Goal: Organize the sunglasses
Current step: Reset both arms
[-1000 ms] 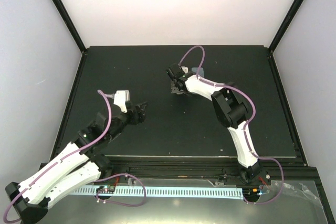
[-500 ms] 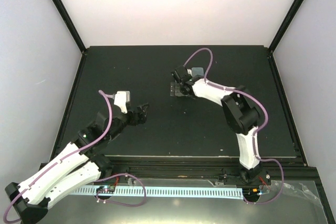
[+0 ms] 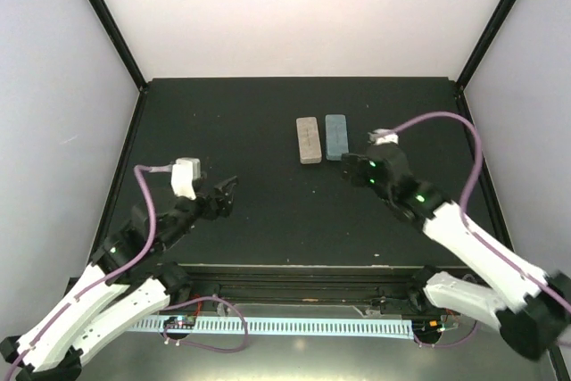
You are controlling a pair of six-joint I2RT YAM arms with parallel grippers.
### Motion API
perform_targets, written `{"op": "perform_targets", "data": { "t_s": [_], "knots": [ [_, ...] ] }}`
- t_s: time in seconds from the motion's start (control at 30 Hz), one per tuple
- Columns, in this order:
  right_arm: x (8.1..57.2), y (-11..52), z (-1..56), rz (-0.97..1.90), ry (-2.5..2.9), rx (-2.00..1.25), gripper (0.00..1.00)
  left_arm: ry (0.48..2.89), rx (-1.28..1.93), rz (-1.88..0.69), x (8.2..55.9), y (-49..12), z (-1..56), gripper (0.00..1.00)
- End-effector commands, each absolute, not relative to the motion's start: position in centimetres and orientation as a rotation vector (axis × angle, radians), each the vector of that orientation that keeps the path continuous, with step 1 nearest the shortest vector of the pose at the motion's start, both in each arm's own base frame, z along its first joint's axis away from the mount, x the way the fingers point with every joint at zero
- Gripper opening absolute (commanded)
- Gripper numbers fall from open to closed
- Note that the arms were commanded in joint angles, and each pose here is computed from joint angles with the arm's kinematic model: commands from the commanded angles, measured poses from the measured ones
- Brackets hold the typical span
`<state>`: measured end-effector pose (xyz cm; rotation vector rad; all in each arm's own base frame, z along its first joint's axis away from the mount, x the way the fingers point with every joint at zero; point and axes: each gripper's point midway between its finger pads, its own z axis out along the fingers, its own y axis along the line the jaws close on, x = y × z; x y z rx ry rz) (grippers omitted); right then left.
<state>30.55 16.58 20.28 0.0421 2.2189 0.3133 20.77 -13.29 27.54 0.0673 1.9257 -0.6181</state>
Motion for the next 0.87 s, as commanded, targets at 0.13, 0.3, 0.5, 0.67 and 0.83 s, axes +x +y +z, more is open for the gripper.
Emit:
{"op": "perform_targets", "data": {
  "t_s": [0.13, 0.3, 0.5, 0.67, 0.83],
  "knots": [
    [23.9, 8.2, 26.7, 0.262, 1.97, 0.14, 1.0, 1.748, 0.017, -0.595, 17.9, -8.9, 33.4, 0.99],
    [20.9, 4.1, 29.3, 0.21, 1.889, 0.219, 1.0, 1.688, -0.036, -0.53, 17.0, -6.2, 35.3, 0.99],
    [19.1, 0.9, 31.2, 0.145, 1.796, 0.292, 1.0, 1.655, -0.046, -0.505, 16.6, -5.3, 36.1, 0.99],
    [18.6, 0.1, 31.7, 0.137, 1.767, 0.314, 1.0, 1.658, -0.034, -0.511, 16.6, -5.5, 35.9, 0.99],
    [18.5, 0.0, 31.9, 0.143, 1.759, 0.319, 1.0, 1.664, -0.029, -0.506, 16.6, -5.6, 35.8, 0.99]
  ]
}}
